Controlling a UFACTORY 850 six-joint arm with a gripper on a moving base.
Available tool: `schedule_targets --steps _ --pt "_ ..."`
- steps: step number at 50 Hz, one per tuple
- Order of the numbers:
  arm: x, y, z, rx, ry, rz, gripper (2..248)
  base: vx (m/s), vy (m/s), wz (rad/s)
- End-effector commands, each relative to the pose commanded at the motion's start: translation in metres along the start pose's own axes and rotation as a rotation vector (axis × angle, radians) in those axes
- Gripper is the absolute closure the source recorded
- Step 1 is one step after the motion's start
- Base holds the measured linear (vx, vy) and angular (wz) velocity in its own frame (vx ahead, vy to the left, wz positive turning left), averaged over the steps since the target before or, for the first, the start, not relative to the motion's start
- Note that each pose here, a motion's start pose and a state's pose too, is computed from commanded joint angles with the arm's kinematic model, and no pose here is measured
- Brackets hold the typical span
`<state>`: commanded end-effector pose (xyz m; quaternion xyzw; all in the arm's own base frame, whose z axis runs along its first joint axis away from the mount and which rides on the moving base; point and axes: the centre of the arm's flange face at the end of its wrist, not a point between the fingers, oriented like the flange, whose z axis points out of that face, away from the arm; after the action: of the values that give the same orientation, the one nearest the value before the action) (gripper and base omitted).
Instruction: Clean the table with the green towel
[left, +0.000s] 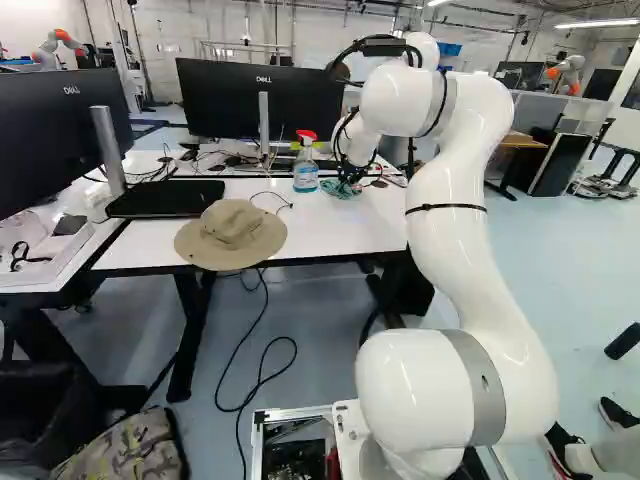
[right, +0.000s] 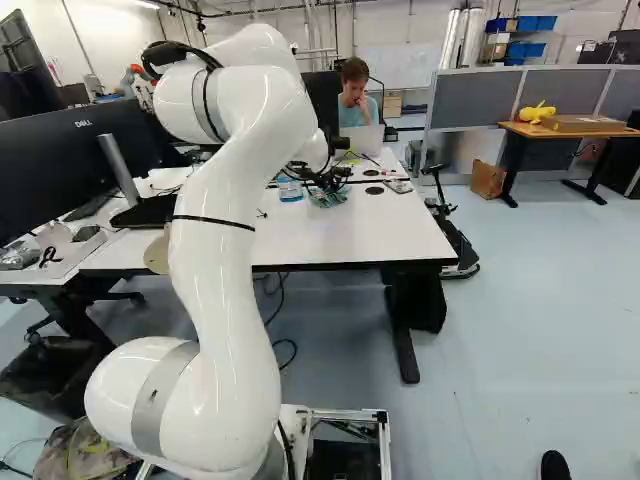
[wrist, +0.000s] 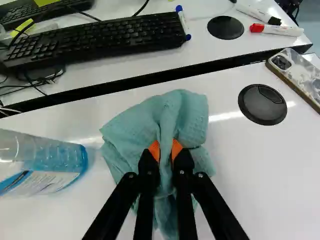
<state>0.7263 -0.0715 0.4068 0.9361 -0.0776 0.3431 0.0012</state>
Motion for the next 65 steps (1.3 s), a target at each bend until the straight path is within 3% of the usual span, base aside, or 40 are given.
schedule_targets --steps 16,47,65 --pt "-0.020 -0.007 -0.021 0.005 -0.029 -0.009 204 0.000 0.000 0.000" --pt "-0.057 0.010 -0.060 -0.012 -0.076 0.009 204 0.000 0.000 0.000" --pt "-0.051 0.009 -0.076 -0.010 -0.055 0.008 204 0.000 0.000 0.000"
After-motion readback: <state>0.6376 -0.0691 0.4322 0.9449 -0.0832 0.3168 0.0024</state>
